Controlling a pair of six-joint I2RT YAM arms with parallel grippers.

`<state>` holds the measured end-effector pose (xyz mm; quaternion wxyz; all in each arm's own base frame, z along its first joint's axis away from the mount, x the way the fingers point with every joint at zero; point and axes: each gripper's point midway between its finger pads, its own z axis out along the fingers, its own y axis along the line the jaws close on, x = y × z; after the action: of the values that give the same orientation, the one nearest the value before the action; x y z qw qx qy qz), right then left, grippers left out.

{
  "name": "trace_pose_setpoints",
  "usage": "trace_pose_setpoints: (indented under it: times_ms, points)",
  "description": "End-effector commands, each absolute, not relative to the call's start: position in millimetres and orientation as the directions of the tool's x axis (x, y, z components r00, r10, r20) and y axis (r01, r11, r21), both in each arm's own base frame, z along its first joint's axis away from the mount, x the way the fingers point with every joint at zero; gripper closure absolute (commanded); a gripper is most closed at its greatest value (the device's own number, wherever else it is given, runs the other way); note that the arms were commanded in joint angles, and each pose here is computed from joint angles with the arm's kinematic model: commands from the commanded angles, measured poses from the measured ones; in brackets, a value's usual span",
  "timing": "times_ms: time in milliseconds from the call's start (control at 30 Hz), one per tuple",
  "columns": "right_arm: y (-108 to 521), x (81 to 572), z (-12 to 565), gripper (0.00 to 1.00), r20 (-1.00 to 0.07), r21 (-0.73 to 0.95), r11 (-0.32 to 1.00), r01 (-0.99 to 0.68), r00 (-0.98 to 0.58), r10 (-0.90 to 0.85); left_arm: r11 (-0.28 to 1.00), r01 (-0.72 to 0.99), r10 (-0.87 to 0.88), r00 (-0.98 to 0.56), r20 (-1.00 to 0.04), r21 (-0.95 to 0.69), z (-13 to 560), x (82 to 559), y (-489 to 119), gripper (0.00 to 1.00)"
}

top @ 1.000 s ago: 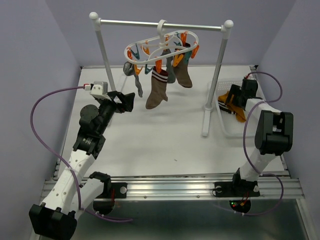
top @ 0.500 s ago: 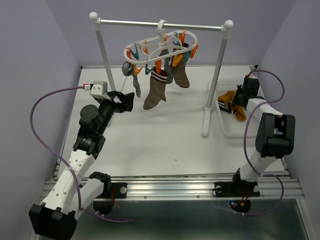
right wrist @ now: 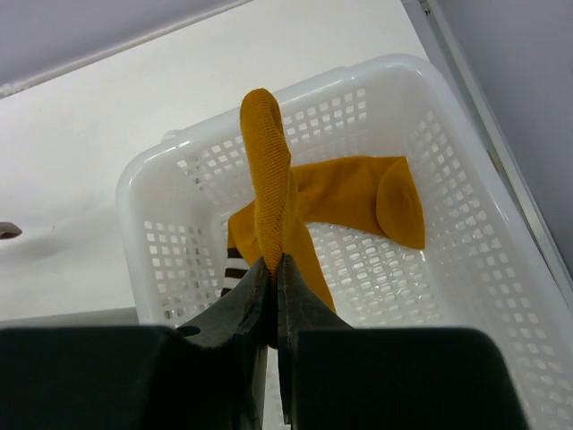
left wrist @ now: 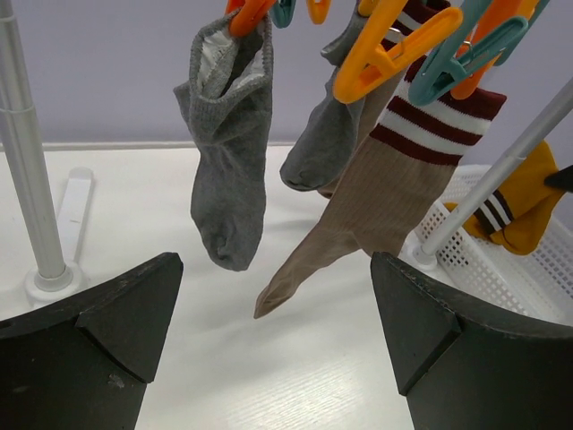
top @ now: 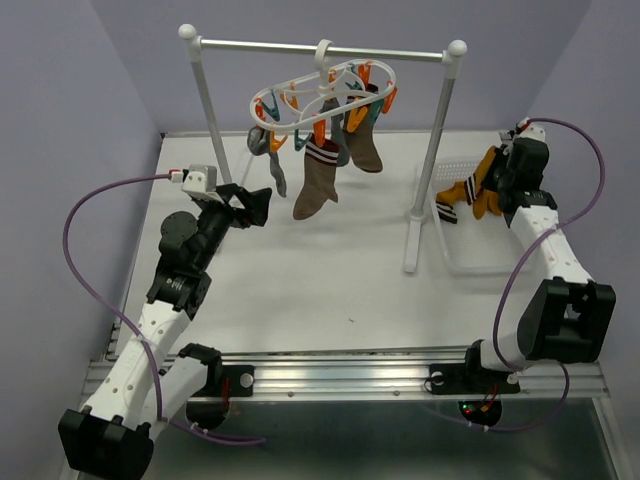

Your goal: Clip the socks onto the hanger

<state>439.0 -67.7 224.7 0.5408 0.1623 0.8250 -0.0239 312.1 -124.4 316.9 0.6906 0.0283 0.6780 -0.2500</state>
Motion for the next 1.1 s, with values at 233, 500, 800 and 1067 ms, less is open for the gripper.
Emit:
trace_pose_setpoints:
  times_ms: [233,500,800,1067]
  points:
    - [-9,422,313,0.99,-0.935,0.210,0.976,-0.049,-0.301,0.186,0.821,0.494,-0.320,-0.014,-0.947,-0.285,333,294,-139,0.01]
    - [87,356,364,0.99,-0.962,0.214,0.766,-0.606,-0.267,0.058,0.668,0.679,-0.327,-0.098,-0.940,-0.303,325,270,-177,0.01]
    - [175,260,387,0.99,-0.996,0.068,0.358,-0.931,-0.086,-0.037,0.446,0.835,-0.317,-0.188,-0.930,-0.321,319,238,-248,0.01]
    - [201,224,394,0.99,-0.995,0.094,0.137,-0.986,-0.096,-0.009,0.272,0.936,-0.284,-0.145,-0.948,-0.225,324,215,-280,0.01]
